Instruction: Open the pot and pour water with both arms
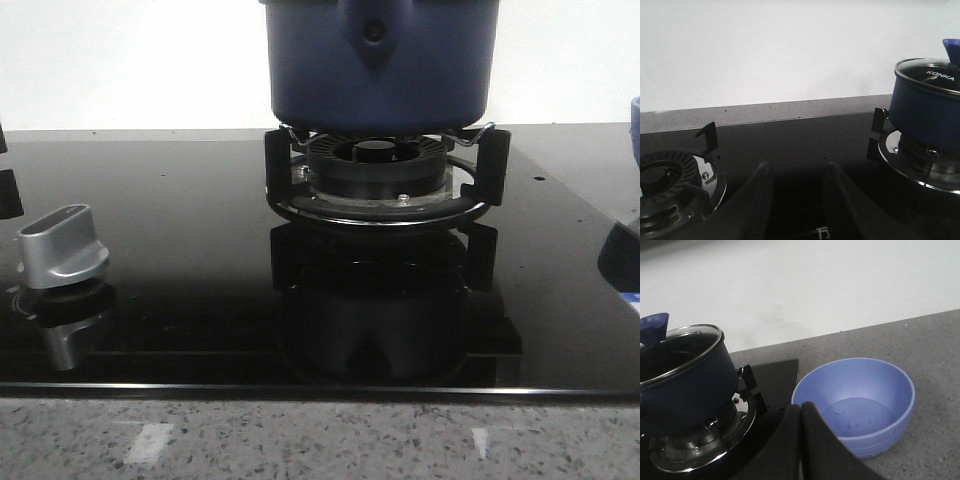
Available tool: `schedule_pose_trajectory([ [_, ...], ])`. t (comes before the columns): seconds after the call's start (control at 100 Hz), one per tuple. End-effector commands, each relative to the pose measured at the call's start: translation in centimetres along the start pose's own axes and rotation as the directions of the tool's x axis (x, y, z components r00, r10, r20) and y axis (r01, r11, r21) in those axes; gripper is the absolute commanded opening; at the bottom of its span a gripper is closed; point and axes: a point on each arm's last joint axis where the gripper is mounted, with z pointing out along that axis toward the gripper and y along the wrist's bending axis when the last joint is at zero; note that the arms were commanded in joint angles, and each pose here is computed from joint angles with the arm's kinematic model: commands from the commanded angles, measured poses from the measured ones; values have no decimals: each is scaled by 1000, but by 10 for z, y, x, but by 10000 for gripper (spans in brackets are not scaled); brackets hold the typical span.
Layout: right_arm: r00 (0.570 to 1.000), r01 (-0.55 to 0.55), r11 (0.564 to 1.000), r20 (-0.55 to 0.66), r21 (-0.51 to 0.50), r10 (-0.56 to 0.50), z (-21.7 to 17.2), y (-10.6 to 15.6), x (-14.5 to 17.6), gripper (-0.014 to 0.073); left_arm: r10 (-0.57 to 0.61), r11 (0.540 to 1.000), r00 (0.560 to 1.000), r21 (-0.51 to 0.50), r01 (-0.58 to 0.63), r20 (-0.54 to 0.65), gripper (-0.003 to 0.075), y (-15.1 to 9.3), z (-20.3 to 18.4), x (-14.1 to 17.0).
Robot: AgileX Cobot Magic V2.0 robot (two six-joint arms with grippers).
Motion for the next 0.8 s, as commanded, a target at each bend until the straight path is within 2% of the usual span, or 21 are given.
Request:
schedule_pose_trajectory([
  [0.0, 996, 36, 999, 81, 14, -37, -2, 1, -19, -74, 2, 1000, 999, -3, -1, 53, 304, 1, 9, -26],
  [0.14, 997, 46, 999, 56, 15, -47, -3, 2, -17, 4, 12, 998, 999, 63, -14, 32, 274, -5, 24, -37],
  [0.34, 998, 47, 999, 35, 14, -47, -2, 2, -15, 286, 78, 963, 997, 259, -68, -27, 271, -33, 48, -41],
  [0.41, 998, 47, 999, 35, 14, -47, -2, 2, -15, 347, 85, 945, 996, 319, -74, -23, 281, -45, 56, -44],
  [0.59, 998, 47, 999, 35, 14, -47, -2, 2, -15, 363, 50, 921, 994, 380, -85, 101, 399, -71, 71, -56],
  [0.79, 998, 47, 999, 34, 14, -47, -2, 2, -15, 363, 94, 850, 985, 503, -154, 141, 400, -108, 77, -62],
])
